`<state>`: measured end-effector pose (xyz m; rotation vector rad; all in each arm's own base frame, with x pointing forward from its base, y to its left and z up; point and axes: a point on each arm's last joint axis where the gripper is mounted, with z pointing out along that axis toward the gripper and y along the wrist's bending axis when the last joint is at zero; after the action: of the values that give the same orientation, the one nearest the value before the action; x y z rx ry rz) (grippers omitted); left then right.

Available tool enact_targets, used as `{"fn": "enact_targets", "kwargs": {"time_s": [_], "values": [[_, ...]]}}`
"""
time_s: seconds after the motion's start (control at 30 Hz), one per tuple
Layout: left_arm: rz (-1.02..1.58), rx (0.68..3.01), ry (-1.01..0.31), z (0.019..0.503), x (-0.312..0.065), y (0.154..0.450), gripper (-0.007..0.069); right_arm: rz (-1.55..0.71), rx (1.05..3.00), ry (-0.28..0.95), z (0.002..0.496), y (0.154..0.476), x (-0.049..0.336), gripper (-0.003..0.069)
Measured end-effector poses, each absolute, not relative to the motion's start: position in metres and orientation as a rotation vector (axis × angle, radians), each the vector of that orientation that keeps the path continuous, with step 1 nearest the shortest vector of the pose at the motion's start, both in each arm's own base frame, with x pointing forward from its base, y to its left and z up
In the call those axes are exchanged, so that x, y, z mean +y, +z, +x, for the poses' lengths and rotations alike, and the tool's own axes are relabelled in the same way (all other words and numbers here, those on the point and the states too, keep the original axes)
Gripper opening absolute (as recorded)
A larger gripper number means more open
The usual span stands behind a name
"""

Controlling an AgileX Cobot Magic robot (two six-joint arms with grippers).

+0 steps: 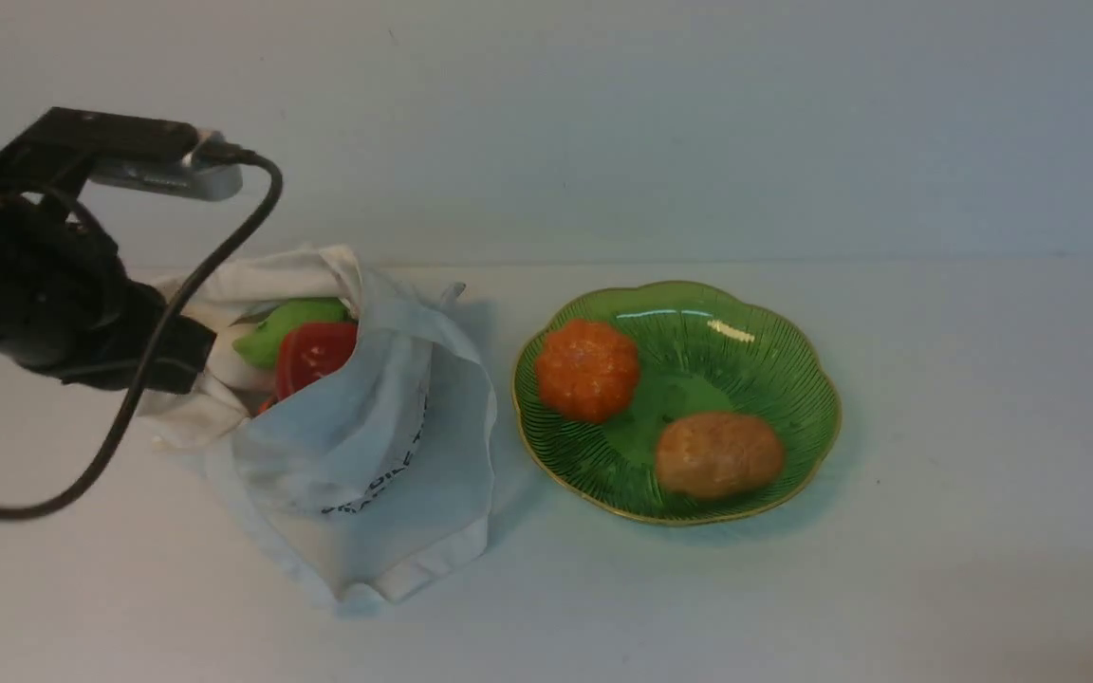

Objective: Take vegetables from cloth bag on white table place on plate.
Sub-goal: 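Reach into the cloth bag and grasp the green cucumber with the left gripper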

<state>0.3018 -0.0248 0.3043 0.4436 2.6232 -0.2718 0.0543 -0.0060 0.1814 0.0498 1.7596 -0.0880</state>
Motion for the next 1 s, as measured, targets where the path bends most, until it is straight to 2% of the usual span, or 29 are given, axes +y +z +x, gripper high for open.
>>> {"fn": "enact_targets", "kwargs": {"time_s": [0.1, 0.17, 0.23, 0.3, 0.4, 0.43, 0.53, 0.77, 0.87, 1.0], "values": [[0.453, 2.629, -0.270, 0.321, -0.025, 0.299, 0.0059, 0.050, 1.760, -0.088, 0.054, 0.181, -0.006, -0.0010], [0.450, 2.620, -0.262, 0.341, -0.024, 0.293, 0.0141, 0.050, 1.760, -0.088, 0.054, 0.181, -0.006, -0.0010], [0.446, 2.619, -0.257, 0.345, -0.024, 0.290, 0.0177, 0.050, 1.760, -0.088, 0.054, 0.181, -0.006, -0.0010], [0.446, 2.616, -0.227, 0.358, -0.022, 0.277, 0.0287, 0.050, 1.760, -0.088, 0.054, 0.181, -0.006, -0.0010], [0.449, 2.602, -0.201, 0.368, -0.021, 0.267, 0.0389, 0.050, 1.760, -0.088, 0.054, 0.181, -0.006, -0.0010], [0.448, 2.602, -0.201, 0.368, -0.021, 0.266, 0.0389, 0.050, 1.760, -0.088, 0.054, 0.181, -0.006, -0.0010], [0.462, 2.614, -0.212, 0.374, -0.022, 0.255, 0.0453, 0.050, 1.760, -0.088, 0.054, 0.181, -0.006, -0.0010], [0.495, 2.627, -0.215, 0.380, -0.022, 0.241, 0.0445, 0.050, 1.760, -0.088, 0.054, 0.181, -0.006, -0.0010], [0.514, 2.617, -0.204, 0.383, -0.022, 0.238, 0.0388, 0.050, 1.760, -0.087, 0.054, 0.181, -0.006, -0.0010], [0.521, 2.603, -0.220, 0.384, -0.023, 0.238, 0.0230, 0.050, 1.760, -0.087, 0.054, 0.181, -0.006, -0.0010]]}}
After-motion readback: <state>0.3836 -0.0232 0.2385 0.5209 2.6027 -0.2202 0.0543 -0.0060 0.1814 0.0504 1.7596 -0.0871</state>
